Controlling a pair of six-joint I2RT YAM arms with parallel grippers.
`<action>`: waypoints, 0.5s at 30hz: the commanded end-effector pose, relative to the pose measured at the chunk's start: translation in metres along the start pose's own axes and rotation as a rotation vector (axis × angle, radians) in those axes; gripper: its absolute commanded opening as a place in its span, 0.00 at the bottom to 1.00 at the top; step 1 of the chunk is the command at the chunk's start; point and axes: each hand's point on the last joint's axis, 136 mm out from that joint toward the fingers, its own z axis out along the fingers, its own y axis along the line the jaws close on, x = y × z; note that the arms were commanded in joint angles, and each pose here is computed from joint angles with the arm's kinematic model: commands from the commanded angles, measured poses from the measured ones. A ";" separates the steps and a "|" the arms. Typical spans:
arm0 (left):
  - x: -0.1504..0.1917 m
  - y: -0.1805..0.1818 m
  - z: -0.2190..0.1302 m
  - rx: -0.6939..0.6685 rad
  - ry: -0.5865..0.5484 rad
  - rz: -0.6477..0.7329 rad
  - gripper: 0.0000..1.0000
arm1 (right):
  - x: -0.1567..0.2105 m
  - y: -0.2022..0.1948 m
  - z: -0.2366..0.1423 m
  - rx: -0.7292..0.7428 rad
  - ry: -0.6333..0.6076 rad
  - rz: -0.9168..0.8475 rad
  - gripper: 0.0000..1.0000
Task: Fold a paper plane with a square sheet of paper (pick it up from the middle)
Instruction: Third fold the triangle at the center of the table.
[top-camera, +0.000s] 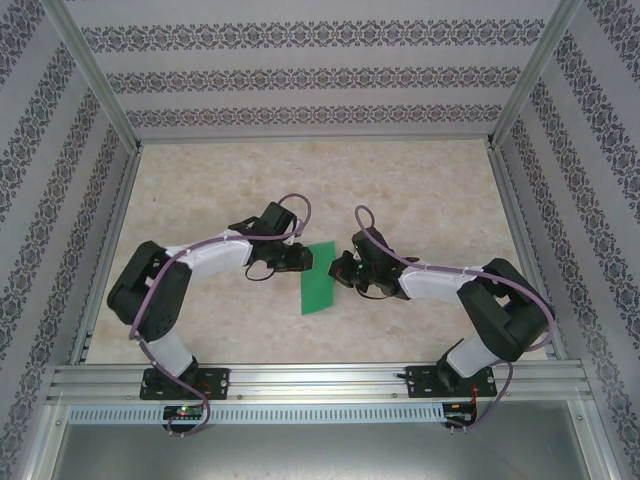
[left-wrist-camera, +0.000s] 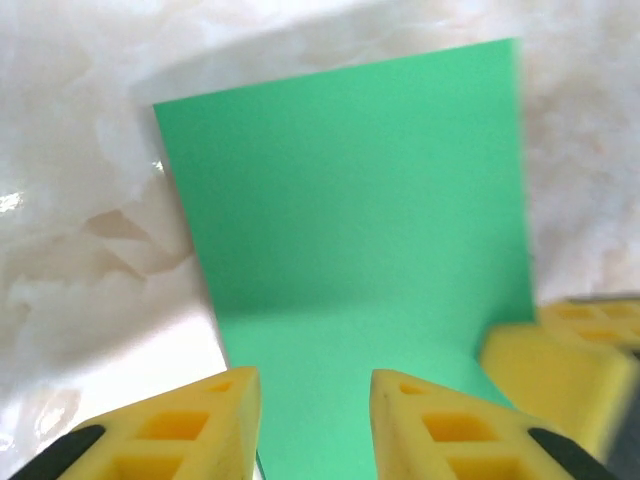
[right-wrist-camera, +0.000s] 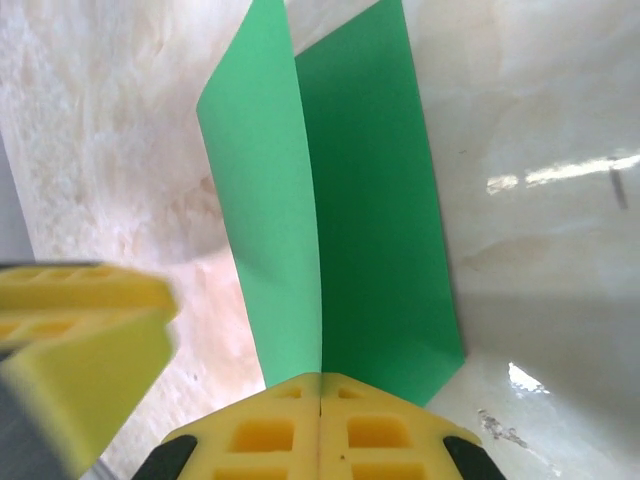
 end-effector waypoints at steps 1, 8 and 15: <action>0.012 -0.018 -0.018 0.021 -0.054 0.165 0.41 | -0.013 -0.004 -0.003 0.013 -0.091 0.094 0.02; 0.067 -0.047 -0.026 -0.019 -0.092 0.445 0.56 | -0.012 -0.001 0.002 0.005 -0.065 0.115 0.03; 0.090 -0.056 -0.015 -0.166 -0.115 0.663 0.61 | -0.011 0.002 0.004 0.011 -0.046 0.104 0.04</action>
